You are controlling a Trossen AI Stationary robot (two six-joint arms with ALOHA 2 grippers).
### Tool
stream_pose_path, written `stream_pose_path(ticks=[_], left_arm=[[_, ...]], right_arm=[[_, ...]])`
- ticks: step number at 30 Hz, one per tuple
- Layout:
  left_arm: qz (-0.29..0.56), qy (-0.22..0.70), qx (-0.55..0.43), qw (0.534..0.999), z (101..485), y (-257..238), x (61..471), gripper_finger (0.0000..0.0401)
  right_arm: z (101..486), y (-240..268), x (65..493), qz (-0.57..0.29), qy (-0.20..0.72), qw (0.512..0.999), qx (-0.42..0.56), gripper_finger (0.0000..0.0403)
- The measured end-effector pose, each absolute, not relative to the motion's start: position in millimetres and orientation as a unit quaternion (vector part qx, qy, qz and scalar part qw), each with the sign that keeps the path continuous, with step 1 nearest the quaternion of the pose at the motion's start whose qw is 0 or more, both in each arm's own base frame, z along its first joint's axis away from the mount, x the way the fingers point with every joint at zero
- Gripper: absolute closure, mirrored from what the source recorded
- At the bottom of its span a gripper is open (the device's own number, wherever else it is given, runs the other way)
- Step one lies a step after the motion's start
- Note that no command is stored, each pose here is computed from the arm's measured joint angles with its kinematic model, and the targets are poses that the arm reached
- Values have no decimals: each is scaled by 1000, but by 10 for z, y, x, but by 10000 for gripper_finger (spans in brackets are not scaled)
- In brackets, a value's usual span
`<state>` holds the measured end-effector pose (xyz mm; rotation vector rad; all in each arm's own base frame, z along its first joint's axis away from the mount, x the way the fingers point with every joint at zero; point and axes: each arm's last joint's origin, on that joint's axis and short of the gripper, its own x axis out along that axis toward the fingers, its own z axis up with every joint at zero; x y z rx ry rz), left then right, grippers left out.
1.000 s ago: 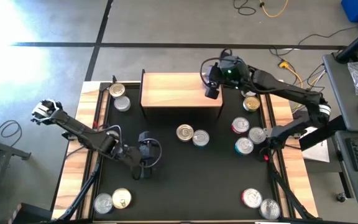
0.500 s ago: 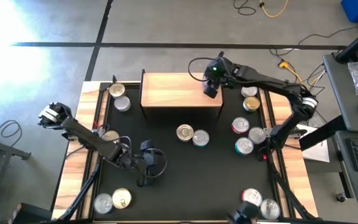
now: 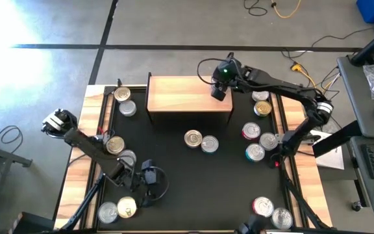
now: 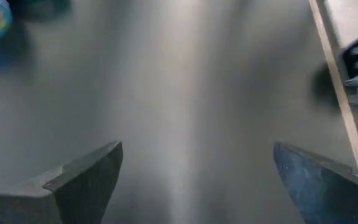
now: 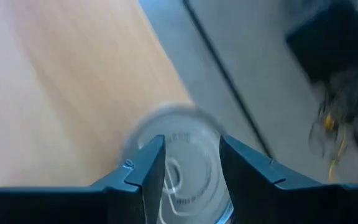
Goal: Stack canned seafood by type on shelf
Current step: Stack the blue tuna can on top of the other blue tuna can on the shelf
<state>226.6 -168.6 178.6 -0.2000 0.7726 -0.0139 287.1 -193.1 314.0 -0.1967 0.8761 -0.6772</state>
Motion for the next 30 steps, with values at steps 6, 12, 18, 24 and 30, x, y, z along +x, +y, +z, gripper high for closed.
stream_pose_path(ticks=[6,12,18,24,30], left_arm=[[14,422,-132,897,2102,-1906,2147,1],[5,456,-190,869,2526,-2232,1913,1],[13,481,-278,831,2680,-2539,1503,1],[75,510,-321,794,2429,-2631,1226,8],[78,536,-316,779,2118,-2641,1252,24]], right_arm=[[3657,-1590,2827,-316,318,885,-124,251],[3831,-964,2859,-242,281,921,-123,267],[3734,-327,2916,-152,309,932,-108,289],[3565,256,3013,-116,324,932,-111,310],[3340,673,3128,-102,347,923,-132,324]])
